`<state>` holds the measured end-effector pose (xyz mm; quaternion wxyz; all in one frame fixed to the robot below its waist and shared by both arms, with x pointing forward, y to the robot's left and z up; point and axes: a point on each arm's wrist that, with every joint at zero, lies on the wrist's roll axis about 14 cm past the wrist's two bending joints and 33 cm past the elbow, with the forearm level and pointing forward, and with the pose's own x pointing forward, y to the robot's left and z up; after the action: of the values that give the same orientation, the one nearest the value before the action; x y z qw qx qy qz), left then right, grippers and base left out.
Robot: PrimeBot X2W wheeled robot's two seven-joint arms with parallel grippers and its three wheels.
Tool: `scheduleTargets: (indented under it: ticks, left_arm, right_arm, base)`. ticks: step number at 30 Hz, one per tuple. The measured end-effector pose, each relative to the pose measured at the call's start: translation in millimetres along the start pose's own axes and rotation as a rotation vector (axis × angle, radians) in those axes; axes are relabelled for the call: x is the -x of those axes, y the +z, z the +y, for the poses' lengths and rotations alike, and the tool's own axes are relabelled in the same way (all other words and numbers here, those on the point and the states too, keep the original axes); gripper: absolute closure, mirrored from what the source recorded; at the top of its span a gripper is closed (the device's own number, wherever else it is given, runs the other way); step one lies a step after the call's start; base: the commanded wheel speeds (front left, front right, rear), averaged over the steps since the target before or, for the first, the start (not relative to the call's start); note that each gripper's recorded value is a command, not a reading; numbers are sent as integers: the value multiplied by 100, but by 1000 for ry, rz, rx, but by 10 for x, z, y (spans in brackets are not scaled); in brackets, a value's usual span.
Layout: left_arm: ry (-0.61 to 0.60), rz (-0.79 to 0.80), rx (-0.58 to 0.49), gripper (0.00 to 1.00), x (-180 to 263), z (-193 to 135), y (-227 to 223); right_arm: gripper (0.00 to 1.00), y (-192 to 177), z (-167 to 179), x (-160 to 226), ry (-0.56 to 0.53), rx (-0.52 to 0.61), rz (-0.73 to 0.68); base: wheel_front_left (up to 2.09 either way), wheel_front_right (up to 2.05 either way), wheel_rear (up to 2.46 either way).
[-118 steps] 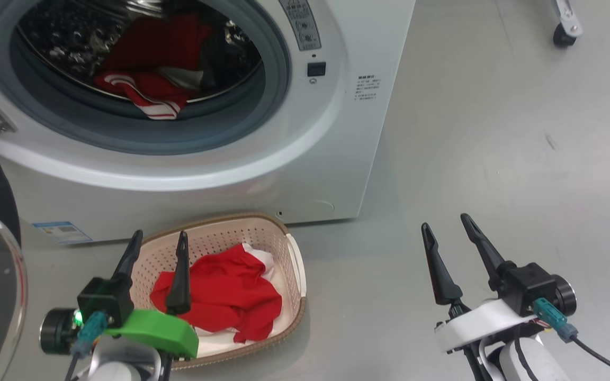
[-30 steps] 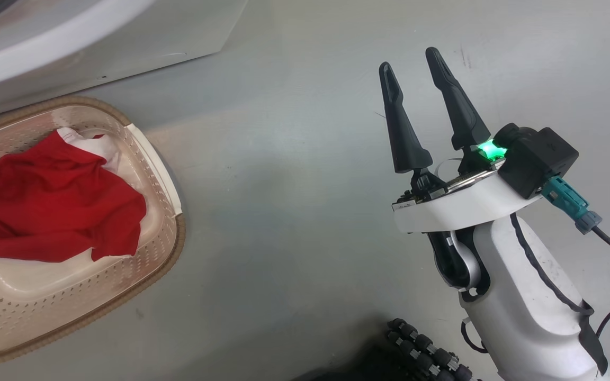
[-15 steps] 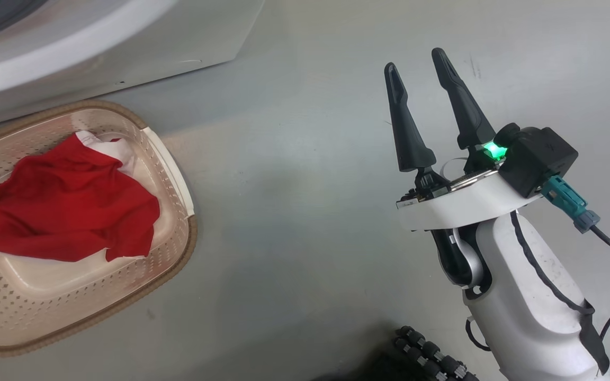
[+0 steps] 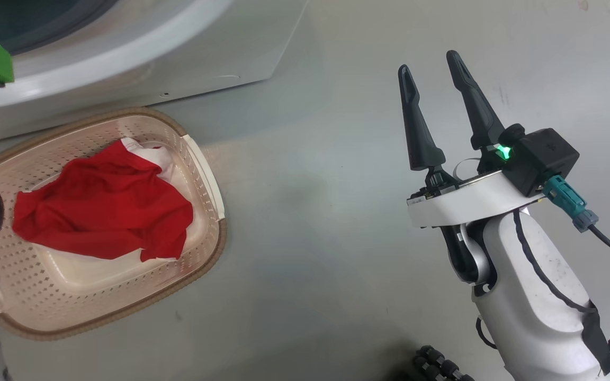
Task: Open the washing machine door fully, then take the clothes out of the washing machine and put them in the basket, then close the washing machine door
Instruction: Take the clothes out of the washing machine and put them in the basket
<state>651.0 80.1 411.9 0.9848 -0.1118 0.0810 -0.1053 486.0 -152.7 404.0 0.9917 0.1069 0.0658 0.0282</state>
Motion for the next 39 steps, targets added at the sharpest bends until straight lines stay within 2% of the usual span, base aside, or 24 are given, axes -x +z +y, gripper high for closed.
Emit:
scheduleTargets:
  ticks: [19,28,39]
  left_arm:
    - [109,-64,47,0,1159,51,-79]
    - [117,-52,47,0,1736,-56,-96]
    - [165,-73,40,0,2340,8,37]
  right_arm:
    - [0,149,179,236,40,24,-17]
    - [0,230,220,464,45,27,-22]
    - [0,359,383,756,71,11,-49]
  base:
    - [0,0,0]
    - [0,0,0]
    - [0,0,0]
